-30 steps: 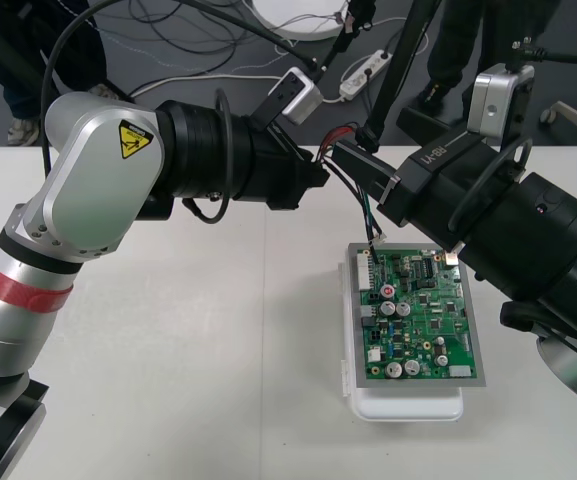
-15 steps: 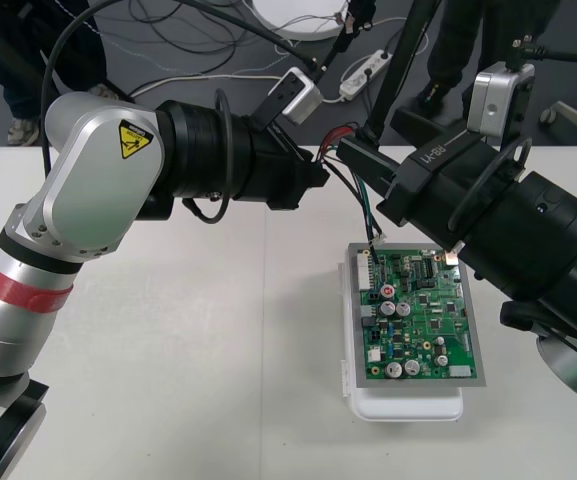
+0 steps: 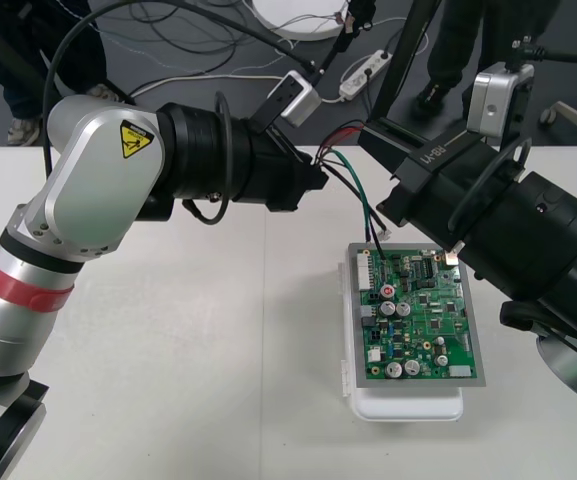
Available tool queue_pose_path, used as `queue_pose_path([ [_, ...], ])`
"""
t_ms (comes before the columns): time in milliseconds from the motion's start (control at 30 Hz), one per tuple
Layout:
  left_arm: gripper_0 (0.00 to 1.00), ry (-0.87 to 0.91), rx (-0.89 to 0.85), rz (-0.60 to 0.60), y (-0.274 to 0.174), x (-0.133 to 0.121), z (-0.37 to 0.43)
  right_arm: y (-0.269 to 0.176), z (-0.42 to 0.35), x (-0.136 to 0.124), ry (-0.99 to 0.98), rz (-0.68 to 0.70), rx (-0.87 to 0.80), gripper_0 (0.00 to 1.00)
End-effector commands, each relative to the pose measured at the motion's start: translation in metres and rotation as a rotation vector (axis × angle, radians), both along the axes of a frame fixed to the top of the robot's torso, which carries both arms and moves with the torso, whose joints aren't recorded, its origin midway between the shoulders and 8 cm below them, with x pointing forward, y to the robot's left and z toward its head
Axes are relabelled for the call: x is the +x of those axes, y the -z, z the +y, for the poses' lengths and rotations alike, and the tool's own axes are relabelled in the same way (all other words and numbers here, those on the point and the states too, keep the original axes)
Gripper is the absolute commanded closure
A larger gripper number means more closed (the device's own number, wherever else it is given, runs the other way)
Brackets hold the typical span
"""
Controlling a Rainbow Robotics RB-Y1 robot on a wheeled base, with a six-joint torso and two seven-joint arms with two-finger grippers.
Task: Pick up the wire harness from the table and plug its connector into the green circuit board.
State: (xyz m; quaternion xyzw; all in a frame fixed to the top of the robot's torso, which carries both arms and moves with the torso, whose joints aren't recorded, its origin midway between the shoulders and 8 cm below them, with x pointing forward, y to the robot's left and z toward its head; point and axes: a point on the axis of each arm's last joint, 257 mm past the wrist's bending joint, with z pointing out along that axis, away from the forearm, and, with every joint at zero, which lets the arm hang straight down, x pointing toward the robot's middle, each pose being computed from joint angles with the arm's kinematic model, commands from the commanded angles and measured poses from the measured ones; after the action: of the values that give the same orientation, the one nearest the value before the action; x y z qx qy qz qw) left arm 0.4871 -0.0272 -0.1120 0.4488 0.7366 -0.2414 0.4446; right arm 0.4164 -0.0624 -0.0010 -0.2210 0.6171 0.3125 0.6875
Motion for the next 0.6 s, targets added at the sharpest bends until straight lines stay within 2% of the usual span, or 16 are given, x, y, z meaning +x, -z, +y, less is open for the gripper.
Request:
queue_pose_path([
  [33,1.0,0.047,-0.013,-0.105,-0.0279,0.0051,-0.0144,-0.0135,0.0127,-0.0081,-0.041,-0.013,0.032,1.0],
  [467,1.0,0.05,-0.012,-0.113,-0.0314,0.0056,-0.0152,-0.0138,0.0128,-0.0083,-0.042,-0.016,0.031,1.0],
  [500,0.97,0.05,-0.01,-0.115,-0.0315,0.0062,-0.0151,-0.0138,0.0128,-0.0083,-0.042,-0.016,0.031,1.0],
  [533,0.76,0.051,-0.008,-0.118,-0.0318,0.0062,-0.0147,-0.0144,0.013,-0.0083,-0.042,-0.017,0.031,1.0],
  [567,0.31,0.05,-0.005,-0.121,-0.0316,0.0068,-0.0142,-0.0145,0.0133,-0.0086,-0.044,-0.018,0.031,1.0],
  [600,0.05,0.048,0.0,-0.127,-0.0319,0.008,-0.0128,-0.015,0.0136,-0.0091,-0.045,-0.019,0.032,1.0],
])
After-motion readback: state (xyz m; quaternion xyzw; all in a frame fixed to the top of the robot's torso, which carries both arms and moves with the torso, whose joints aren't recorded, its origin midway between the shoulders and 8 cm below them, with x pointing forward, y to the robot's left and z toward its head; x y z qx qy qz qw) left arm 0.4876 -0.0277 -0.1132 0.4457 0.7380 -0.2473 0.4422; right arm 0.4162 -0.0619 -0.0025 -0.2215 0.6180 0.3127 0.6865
